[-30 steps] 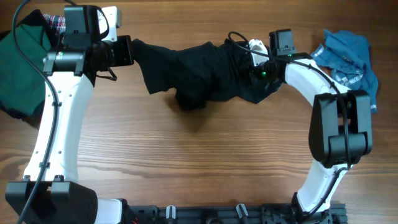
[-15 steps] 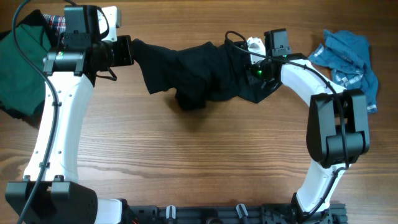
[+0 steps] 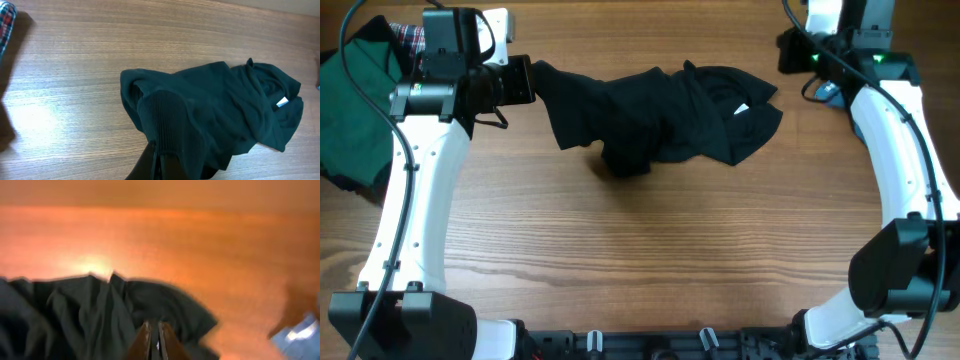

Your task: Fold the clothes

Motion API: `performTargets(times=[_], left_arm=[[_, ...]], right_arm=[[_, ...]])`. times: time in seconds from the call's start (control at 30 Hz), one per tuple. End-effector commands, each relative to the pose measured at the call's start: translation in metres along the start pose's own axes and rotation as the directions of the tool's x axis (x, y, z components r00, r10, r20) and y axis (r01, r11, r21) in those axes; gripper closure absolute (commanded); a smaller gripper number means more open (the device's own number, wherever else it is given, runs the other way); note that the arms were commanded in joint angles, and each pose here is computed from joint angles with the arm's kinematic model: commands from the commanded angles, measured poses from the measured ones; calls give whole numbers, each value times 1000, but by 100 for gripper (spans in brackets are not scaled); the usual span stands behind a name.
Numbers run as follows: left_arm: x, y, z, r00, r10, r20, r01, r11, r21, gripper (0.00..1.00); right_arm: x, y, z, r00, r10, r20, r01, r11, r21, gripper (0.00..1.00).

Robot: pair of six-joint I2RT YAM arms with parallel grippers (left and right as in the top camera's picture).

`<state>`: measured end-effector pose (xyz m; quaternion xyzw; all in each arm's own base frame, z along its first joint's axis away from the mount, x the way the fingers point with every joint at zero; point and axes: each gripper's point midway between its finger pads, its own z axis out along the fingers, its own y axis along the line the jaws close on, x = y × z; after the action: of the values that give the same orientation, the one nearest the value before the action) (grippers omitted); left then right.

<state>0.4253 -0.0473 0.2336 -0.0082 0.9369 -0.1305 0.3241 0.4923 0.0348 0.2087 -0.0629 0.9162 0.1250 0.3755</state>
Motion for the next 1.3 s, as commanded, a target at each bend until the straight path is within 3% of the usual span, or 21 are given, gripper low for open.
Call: performTargets(times=[0.0, 0.03, 0.1, 0.23, 0.57, 0.9, 1.13, 1.27], left_arm=[[-5, 0, -1, 1000, -14, 11, 14, 1000, 3, 96], [-5, 0, -1, 1000, -15, 9, 15, 1000, 3, 96], [-4, 1, -1, 1000, -16, 4, 16, 1000, 2, 96], [-3, 1, -1, 1000, -17, -1, 17, 1000, 2, 96], [0, 1, -1, 1000, -20, -12, 20, 1000, 0, 96], [0, 1, -1, 1000, -20, -12, 20, 1000, 0, 96], [0, 1, -1, 1000, -20, -13, 20, 1000, 0, 96], [1, 1, -1, 1000, -21, -16, 21, 1000, 0, 96]], right_arm=[[28, 16, 11, 995, -16, -96, 6, 995, -104, 40], [38, 23, 14, 991, -41, -128, 21, 988, -153, 28], [61, 31, 25, 978, -69, -197, 21, 972, -235, 16], [92, 40, 51, 957, -84, -277, -18, 938, -347, 13], [170, 51, 92, 885, -100, -455, -158, 854, -495, 14], [206, 65, 95, 854, -108, -509, -205, 829, -520, 17], [204, 93, 105, 878, -104, -468, -212, 792, -573, 23], [195, 106, 111, 894, -105, -436, -199, 779, -595, 34]])
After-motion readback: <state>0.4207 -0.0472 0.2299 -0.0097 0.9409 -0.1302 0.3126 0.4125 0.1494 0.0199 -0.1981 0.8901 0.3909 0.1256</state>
